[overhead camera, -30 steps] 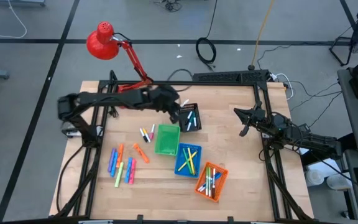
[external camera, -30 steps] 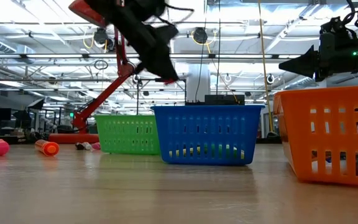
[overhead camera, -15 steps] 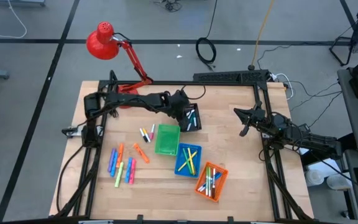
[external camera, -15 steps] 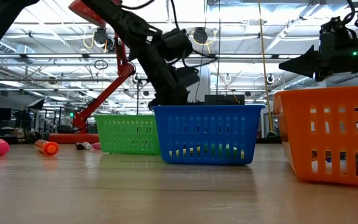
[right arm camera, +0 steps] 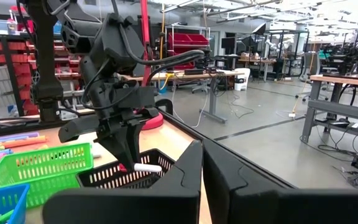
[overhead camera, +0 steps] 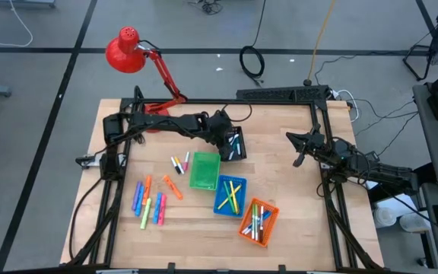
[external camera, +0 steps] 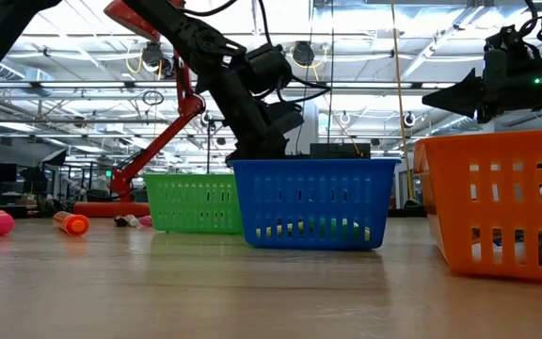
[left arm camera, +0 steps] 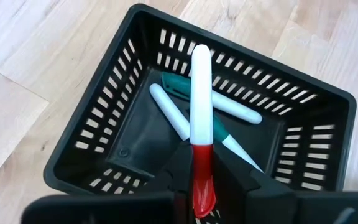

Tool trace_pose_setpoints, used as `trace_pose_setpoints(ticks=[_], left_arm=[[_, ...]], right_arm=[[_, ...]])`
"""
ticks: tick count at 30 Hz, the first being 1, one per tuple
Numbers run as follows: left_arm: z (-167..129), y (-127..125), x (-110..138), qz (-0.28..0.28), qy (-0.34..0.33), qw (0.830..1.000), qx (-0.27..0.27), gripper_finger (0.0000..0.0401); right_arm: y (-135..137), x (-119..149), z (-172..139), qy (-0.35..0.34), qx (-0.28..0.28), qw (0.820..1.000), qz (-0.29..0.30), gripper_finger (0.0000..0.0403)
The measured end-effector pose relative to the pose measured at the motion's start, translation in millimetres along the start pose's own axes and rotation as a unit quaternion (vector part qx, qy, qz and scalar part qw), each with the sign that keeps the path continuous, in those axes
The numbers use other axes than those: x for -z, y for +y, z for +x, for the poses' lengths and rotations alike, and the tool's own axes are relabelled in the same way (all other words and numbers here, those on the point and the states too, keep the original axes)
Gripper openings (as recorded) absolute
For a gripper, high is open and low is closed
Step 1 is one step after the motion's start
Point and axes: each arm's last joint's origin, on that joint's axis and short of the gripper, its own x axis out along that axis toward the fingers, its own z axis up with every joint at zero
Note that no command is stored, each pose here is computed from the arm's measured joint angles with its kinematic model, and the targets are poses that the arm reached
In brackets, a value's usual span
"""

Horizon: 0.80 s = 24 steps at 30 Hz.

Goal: Pick & Place Markers
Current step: Put the red and white highlighter pen into the black basket, then put the pink and white highlighter pen into the black basket

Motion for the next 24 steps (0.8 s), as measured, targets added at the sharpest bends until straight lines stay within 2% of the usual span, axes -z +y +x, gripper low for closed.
trace_pose_setpoints(ticks=[3,10,15,20,24], left_arm=[[0,0,0,0.000,-0.001,1.000,0.000,0.0048],[0,-1,-3,0.001,-0.017,1.000,0.003,0.0126],[-3,-1,-5,0.015,-0.021,1.000,0.003,0.0165],[-40,0,-3,0.032,0.014,0.999,-0.007,0.0188],[-82,-1,9,0.024,0.070,0.996,-0.052,0.0194]], right_arm=[[0,0,0,0.000,0.000,1.000,0.000,0.0000],[0,0,0,0.000,0.000,1.000,0.000,0.0000],[0,0,0,0.000,0.000,1.000,0.000,0.0000],[0,0,0,0.000,0.000,1.000,0.000,0.0000],[0,0,0,0.001,0.000,1.000,0.000,0.0000]])
